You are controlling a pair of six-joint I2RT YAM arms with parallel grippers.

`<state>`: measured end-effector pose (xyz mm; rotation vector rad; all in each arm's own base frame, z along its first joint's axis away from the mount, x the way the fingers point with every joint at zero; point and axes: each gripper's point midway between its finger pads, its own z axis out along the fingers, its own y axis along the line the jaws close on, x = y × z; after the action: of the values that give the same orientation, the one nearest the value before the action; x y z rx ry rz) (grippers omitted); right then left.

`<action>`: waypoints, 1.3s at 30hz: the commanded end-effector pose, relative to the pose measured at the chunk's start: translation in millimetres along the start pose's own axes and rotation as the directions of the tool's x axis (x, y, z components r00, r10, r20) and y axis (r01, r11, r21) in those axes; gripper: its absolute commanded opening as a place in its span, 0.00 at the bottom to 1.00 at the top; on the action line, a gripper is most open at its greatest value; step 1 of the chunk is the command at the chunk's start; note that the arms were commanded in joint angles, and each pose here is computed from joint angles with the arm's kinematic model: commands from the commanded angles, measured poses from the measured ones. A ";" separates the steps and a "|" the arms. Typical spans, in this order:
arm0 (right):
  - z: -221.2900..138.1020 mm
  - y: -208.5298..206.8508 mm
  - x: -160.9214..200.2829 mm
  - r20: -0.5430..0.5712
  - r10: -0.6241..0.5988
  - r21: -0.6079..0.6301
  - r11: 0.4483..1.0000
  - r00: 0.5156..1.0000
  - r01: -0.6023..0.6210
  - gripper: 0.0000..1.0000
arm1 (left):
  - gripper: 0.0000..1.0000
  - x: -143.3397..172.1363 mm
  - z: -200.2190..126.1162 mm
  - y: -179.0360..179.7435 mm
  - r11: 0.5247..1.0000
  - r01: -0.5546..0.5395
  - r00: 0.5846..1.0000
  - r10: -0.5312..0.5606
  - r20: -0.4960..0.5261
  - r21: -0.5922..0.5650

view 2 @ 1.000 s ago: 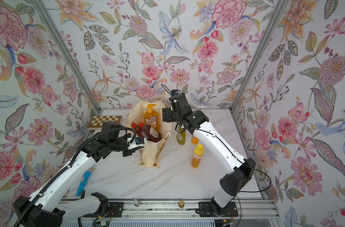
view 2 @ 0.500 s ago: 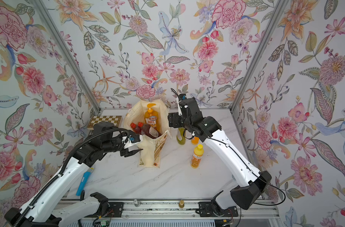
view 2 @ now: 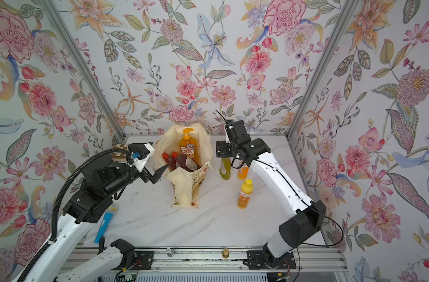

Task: Pack dish soap into the shopping bag
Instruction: Pick up the bottle of dish soap at the center of the board.

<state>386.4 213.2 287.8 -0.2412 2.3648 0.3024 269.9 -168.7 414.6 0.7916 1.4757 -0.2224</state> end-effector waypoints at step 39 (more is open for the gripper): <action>127.6 -47.3 51.9 -0.319 -0.150 0.117 0.974 0.936 0.196 0.51 | 0.80 150.3 56.5 77.8 0.774 0.474 0.799 -0.579 -0.164 -0.420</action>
<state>439.6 201.2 153.1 -0.4379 2.6438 0.0297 376.5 -93.9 300.3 0.0810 1.9290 -0.2269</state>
